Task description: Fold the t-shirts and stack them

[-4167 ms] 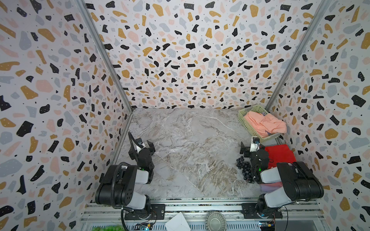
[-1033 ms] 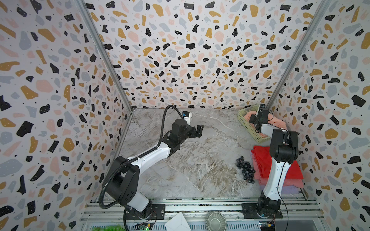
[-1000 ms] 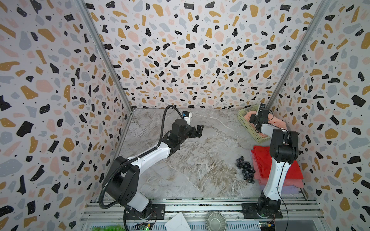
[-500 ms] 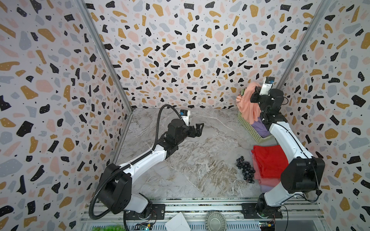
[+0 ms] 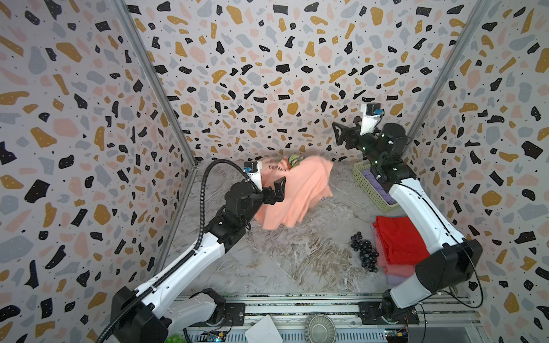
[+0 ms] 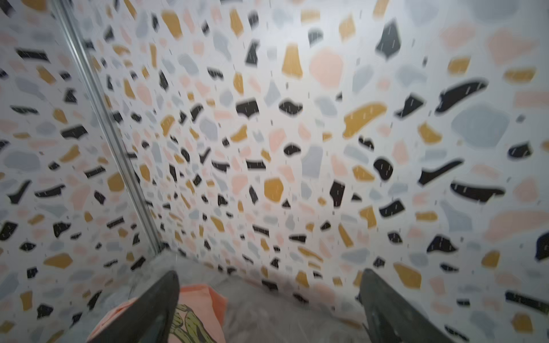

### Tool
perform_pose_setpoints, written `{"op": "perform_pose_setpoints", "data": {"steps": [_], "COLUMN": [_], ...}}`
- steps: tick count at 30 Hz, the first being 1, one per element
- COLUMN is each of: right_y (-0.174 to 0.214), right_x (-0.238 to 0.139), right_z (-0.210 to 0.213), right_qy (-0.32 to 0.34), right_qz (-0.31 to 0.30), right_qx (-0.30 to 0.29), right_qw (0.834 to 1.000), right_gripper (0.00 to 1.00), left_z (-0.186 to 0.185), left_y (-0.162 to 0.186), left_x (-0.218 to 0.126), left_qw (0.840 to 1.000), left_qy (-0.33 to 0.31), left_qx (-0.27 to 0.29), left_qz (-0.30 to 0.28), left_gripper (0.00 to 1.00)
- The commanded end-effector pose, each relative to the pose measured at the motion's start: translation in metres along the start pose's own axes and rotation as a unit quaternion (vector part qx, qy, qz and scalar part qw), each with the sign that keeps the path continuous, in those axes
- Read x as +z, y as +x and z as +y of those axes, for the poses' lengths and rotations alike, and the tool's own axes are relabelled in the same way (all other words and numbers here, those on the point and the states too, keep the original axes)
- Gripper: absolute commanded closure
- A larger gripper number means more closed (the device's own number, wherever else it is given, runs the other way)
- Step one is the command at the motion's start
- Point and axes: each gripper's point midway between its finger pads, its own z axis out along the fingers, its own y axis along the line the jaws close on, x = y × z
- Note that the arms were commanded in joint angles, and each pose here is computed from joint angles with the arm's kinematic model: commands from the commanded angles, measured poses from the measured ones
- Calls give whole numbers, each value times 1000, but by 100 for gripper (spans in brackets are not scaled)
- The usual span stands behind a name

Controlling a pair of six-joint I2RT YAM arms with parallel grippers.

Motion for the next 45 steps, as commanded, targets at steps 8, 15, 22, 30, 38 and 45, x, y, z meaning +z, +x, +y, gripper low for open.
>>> {"op": "perform_pose_setpoints", "data": {"steps": [8, 15, 22, 30, 38, 45], "right_y": [178, 267, 330, 352, 389, 384], "right_x": [-38, -57, -49, -26, -19, -7], "right_z": [18, 65, 93, 117, 119, 106], "right_qy": [-38, -78, -92, -119, -106, -92], "right_qz": [209, 298, 341, 348, 369, 357], "right_qx": [120, 137, 126, 133, 181, 188], "right_qw": [970, 941, 927, 920, 905, 910], "right_gripper": [8, 9, 12, 16, 27, 29], "left_z": [87, 147, 169, 192, 186, 158], "left_y": [109, 164, 214, 252, 287, 308], "left_x": [-11, -17, -14, -5, 22, 66], "left_qw": [974, 951, 930, 914, 906, 907], "left_qy": [-166, -223, -249, -264, -225, -142], "left_qx": [19, -58, -115, -182, -214, -243], "left_qz": [153, 208, 245, 247, 289, 315], "left_gripper": [0, 0, 0, 0, 1, 6]}}
